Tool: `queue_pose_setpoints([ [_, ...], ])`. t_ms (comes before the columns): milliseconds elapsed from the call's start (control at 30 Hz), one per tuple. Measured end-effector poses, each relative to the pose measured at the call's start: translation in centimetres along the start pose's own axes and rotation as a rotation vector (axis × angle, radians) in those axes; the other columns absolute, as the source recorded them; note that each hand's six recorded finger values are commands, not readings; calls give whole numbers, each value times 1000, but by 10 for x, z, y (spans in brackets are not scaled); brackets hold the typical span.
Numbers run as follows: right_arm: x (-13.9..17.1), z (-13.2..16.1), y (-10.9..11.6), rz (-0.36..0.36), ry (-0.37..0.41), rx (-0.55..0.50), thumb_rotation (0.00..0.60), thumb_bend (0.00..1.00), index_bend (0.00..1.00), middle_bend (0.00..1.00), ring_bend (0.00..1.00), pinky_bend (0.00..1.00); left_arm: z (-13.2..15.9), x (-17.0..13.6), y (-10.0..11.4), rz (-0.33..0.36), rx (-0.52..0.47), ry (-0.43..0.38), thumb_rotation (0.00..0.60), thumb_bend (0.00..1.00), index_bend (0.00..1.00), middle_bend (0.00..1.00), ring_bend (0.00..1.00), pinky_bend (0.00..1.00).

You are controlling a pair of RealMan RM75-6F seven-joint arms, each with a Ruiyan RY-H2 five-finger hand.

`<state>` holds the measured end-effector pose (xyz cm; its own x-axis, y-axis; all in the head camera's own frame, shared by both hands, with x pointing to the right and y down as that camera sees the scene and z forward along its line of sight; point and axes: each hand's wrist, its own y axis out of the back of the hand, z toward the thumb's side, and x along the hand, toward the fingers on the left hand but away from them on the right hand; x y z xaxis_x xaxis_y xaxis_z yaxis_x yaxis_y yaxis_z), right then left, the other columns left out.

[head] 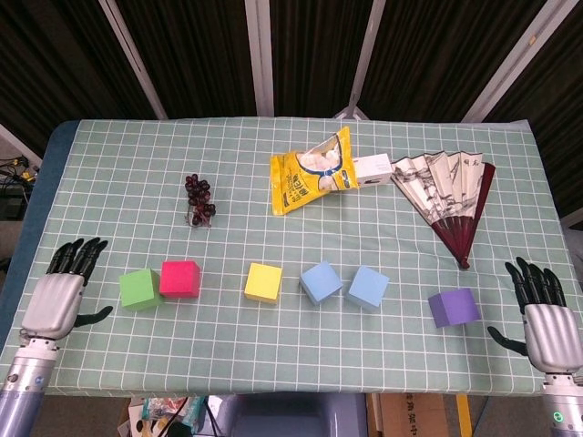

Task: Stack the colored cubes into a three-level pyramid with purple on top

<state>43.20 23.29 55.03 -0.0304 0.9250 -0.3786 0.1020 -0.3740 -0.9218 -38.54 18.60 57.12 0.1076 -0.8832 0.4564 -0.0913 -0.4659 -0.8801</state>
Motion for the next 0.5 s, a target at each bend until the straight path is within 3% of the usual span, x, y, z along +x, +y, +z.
queue_pose_setpoints([
  [500, -2, 1, -4, 17, -7, -25, 600, 143, 0, 0, 0, 0, 106, 61, -22, -126, 29, -122, 600, 134, 0, 155, 0, 0],
])
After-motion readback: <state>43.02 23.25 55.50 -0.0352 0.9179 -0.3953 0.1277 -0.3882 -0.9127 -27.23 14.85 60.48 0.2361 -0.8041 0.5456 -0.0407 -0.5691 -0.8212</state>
